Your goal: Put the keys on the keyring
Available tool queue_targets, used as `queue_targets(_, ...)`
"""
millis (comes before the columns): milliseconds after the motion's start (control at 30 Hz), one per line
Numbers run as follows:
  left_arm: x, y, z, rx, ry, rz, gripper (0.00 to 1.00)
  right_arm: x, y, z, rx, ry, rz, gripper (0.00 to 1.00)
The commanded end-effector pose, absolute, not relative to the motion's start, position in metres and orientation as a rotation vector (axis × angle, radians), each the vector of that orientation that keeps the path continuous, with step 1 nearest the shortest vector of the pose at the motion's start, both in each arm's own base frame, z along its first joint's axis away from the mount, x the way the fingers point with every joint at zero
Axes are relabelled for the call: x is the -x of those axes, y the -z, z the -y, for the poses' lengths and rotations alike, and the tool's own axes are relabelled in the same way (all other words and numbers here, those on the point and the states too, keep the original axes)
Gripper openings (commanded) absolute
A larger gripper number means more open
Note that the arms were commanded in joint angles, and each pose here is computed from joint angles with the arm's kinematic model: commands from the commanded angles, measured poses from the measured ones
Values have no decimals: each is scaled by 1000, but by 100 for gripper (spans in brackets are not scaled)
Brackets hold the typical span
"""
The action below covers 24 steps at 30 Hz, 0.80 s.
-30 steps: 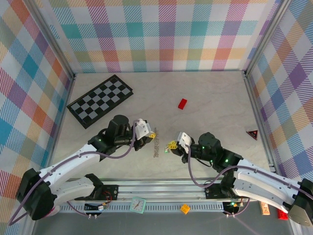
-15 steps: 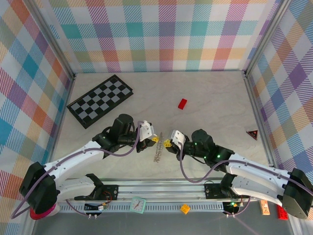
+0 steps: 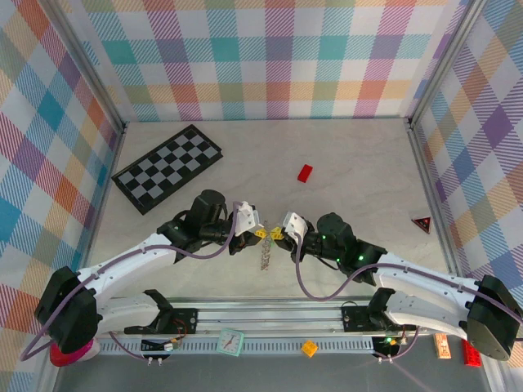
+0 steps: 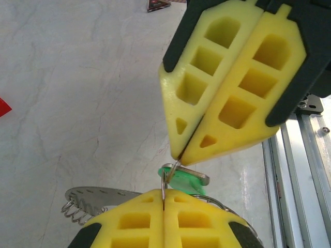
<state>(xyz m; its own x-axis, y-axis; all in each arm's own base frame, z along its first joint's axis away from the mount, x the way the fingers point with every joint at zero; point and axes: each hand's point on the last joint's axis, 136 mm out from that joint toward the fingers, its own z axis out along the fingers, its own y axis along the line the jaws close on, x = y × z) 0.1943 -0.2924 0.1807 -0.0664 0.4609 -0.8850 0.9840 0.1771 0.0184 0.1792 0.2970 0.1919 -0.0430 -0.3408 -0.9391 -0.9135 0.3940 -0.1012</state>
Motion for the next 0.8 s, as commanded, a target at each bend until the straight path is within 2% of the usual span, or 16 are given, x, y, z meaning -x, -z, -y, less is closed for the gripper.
queue_targets(0,-191,-200,300,-1421,847,-1577,0,-189,-215,-301,1090,-664,-1550,0)
queue_targets(433,-199,-202,296,-1388,783,-1574,0,-204,-212,-295,967,-642,-1661,0)
queue_targets(767,-200,-213,293,-1354,745,-1504,0,-197,-185,-294,983,-684,-1775,0)
